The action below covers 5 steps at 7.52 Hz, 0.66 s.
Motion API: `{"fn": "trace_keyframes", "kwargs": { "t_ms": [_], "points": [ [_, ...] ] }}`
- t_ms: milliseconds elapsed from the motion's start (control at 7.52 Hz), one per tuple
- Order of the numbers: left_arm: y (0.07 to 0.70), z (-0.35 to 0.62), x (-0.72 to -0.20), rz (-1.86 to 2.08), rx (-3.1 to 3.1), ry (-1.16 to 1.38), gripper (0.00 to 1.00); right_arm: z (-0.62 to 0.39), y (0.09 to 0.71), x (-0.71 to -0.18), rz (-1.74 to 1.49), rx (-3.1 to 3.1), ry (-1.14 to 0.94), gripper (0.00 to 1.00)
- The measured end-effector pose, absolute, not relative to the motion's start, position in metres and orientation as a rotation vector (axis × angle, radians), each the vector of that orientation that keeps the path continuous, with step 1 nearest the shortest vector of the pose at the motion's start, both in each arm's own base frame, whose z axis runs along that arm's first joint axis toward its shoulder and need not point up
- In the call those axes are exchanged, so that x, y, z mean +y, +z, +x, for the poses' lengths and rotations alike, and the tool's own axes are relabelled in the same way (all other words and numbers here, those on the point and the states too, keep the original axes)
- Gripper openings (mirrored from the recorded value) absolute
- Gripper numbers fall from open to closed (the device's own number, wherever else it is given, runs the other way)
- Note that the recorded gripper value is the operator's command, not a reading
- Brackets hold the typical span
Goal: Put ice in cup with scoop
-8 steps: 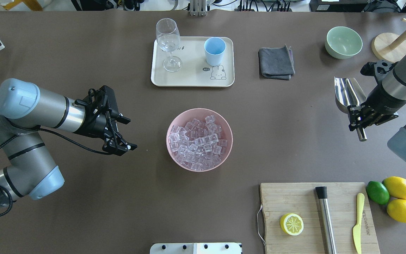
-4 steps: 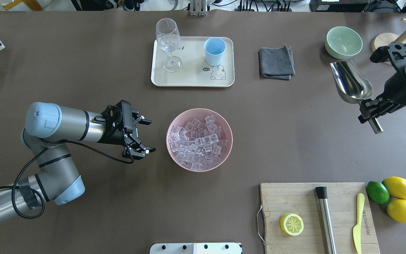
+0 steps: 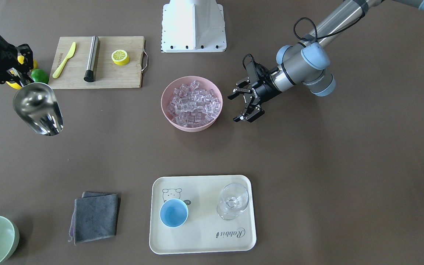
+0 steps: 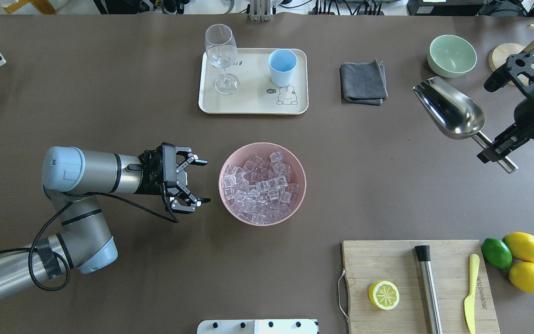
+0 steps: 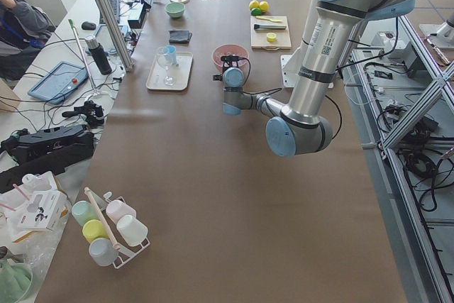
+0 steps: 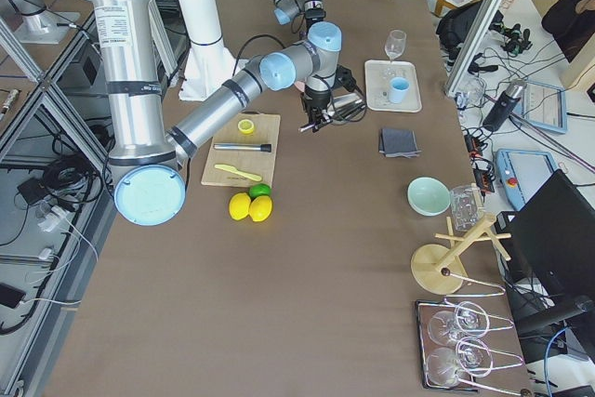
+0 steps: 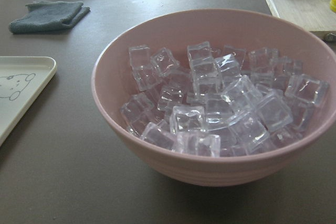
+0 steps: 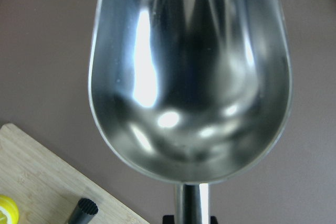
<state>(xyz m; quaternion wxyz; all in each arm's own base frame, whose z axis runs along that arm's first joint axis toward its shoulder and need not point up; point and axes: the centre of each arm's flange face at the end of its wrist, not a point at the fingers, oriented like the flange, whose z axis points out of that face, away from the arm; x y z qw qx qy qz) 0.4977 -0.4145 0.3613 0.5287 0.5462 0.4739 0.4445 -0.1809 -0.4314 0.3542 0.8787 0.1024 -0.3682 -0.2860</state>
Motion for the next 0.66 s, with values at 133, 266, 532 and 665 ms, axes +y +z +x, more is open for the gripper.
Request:
{"fn": "trace_keyframes", "kwargs": {
  "t_ms": [133,266,532,665],
  "points": [
    [0.364,0.500,-0.413,1.322,1.144,1.056,0.98,-0.191,0.336,-0.424,0.239,-0.709,-0.715,0.00],
    [0.368,0.504,-0.411,1.330,1.168,1.045,0.98,-0.205,0.313,-0.413,0.253,-0.651,-0.830,0.00],
    [0.371,0.514,-0.408,1.324,1.198,1.033,0.98,-0.231,0.285,-0.386,0.270,-0.533,-1.036,0.00],
    [0.371,0.522,-0.406,1.310,1.221,1.021,0.98,-0.240,0.274,-0.380,0.268,-0.480,-1.118,0.00]
  ]
}}
